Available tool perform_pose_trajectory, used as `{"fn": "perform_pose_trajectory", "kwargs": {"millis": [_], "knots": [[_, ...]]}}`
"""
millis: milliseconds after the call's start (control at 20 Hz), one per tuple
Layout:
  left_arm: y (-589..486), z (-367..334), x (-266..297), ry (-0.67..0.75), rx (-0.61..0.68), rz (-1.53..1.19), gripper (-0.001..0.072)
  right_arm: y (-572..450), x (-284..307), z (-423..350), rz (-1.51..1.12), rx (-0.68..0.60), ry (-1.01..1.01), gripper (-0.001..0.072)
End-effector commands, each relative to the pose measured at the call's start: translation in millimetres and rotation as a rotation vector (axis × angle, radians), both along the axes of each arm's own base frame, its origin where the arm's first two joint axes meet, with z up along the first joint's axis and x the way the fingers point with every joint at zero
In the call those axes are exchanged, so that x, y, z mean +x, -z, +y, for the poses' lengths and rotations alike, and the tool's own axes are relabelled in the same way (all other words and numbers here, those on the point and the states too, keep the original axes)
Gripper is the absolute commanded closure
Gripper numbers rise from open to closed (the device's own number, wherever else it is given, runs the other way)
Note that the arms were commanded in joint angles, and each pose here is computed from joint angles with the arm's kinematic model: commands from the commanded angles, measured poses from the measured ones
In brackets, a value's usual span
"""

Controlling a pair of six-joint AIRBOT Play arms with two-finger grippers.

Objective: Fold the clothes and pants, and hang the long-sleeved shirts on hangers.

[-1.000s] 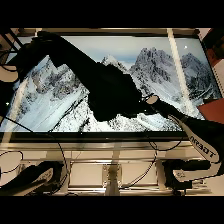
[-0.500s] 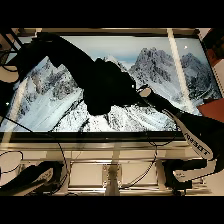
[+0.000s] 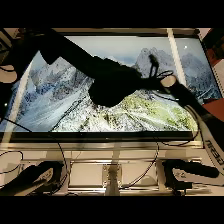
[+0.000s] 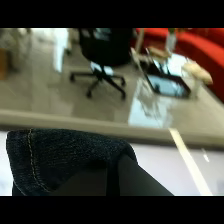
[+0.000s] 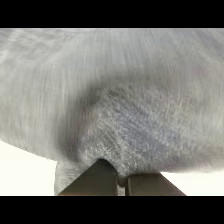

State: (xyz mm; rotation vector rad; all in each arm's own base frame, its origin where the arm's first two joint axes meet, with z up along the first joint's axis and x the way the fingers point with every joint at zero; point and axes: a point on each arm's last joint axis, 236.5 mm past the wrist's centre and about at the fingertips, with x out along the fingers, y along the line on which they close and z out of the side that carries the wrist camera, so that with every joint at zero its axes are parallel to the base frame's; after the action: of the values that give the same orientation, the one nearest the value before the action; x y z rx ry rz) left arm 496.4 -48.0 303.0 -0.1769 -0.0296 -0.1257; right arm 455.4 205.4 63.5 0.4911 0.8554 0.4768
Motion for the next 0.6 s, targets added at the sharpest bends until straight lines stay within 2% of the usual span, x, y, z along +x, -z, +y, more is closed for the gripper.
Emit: {"fn": "perform_pose_trajectory", "kwargs": {"millis": [0, 150, 250, 400, 550], "knots": [[-53.0, 40.0, -15.3, -0.164, -0.027, -0.184, 0.0678, -109.5, -2.4, -55.9, -0.274, -0.169, 0.017, 0.0688], [-90.7, 58.3, -39.6, -0.235, -0.048, -0.298, 0.0678, -223.9, -28.8, -83.9, -0.554, -0.302, 0.055, 0.0688], [-115.9, 64.3, -59.1, -0.266, -0.014, -0.373, 0.0678, -288.3, -51.8, -98.7, -0.709, -0.356, 0.099, 0.0688], [-152.9, 71.1, -93.3, -0.305, 0.024, -0.483, 0.0678, -353.3, -84.3, -106.3, -0.851, -0.357, 0.137, 0.0689], [-173.5, 74.9, -117.2, -0.317, 0.013, -0.540, 0.0679, -357.3, -96.3, -101.9, -0.828, -0.351, 0.106, 0.0688]]}}
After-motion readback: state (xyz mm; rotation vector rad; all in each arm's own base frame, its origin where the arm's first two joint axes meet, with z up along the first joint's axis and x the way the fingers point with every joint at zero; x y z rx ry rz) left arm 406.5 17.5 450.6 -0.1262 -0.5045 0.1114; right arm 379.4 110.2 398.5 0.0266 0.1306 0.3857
